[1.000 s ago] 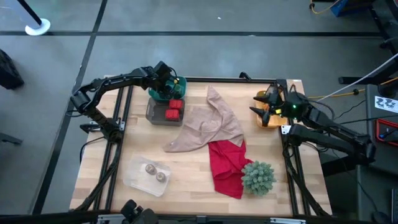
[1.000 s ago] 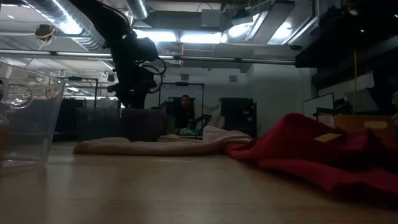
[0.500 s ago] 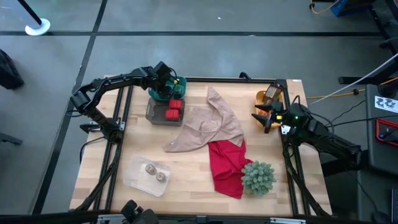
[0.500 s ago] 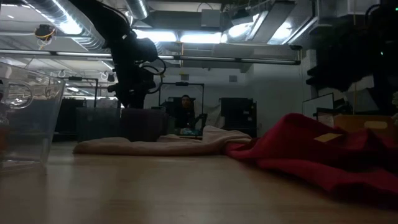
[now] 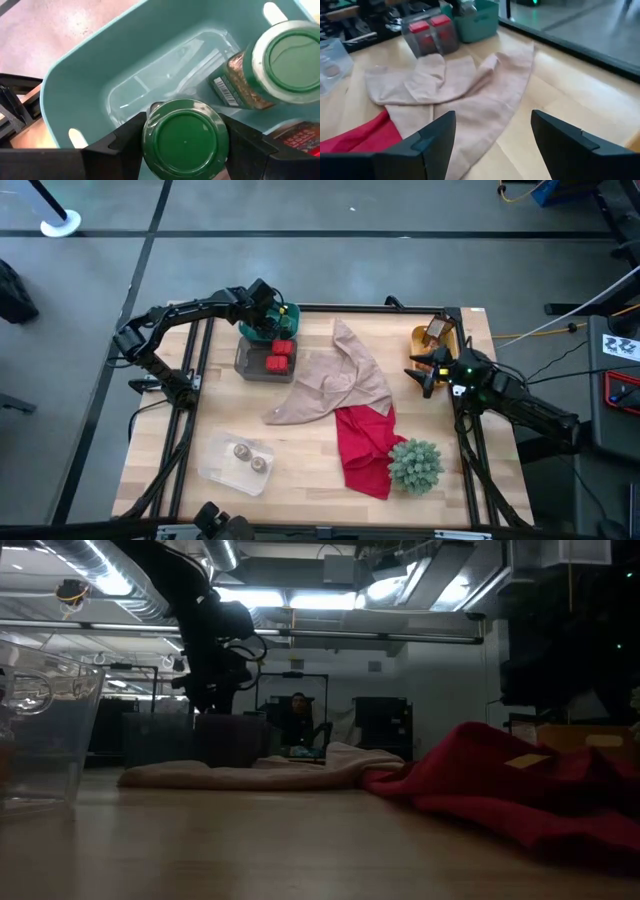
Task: Sort spices by type
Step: Put the green seasoning bottle into the green bin
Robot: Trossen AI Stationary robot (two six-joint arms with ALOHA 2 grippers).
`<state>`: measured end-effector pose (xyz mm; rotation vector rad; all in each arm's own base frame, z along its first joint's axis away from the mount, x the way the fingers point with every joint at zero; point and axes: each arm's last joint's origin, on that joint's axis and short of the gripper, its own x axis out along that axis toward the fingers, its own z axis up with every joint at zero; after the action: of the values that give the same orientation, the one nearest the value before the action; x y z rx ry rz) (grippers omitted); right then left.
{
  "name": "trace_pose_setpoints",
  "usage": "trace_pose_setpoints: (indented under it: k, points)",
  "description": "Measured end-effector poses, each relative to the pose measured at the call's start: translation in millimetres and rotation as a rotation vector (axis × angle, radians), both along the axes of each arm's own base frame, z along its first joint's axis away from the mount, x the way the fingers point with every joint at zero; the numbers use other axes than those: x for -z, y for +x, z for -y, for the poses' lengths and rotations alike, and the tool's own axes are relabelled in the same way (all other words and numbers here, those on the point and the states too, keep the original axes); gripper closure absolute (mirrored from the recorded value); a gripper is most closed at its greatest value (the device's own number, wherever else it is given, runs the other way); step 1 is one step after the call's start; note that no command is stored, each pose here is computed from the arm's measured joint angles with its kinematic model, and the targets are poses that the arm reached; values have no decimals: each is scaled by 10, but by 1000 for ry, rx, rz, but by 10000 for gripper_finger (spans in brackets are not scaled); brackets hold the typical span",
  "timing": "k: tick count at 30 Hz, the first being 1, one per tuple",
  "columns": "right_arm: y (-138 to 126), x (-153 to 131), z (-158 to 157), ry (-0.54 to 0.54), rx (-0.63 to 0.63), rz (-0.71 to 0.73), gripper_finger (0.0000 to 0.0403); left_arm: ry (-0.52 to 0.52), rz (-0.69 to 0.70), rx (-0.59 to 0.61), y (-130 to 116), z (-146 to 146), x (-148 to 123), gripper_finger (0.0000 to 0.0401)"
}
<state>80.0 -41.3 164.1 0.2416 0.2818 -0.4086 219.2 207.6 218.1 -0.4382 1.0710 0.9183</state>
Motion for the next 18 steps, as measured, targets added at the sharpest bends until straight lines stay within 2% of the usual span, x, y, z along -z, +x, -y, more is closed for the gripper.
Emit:
trace_pose_setpoints:
  k: [2,8,14,18]
  points:
    - [-10,18,-4,28,10,-17,143,1,1,0,1,-1,-1,191]
    - [-6,17,-8,6,-16,-22,143,0,0,0,0,0,0,191]
    - [-23,33,16,-15,77,-52,143,0,0,0,0,0,0,191]
    - [-23,34,16,1,85,-46,143,0,0,0,0,0,-1,191]
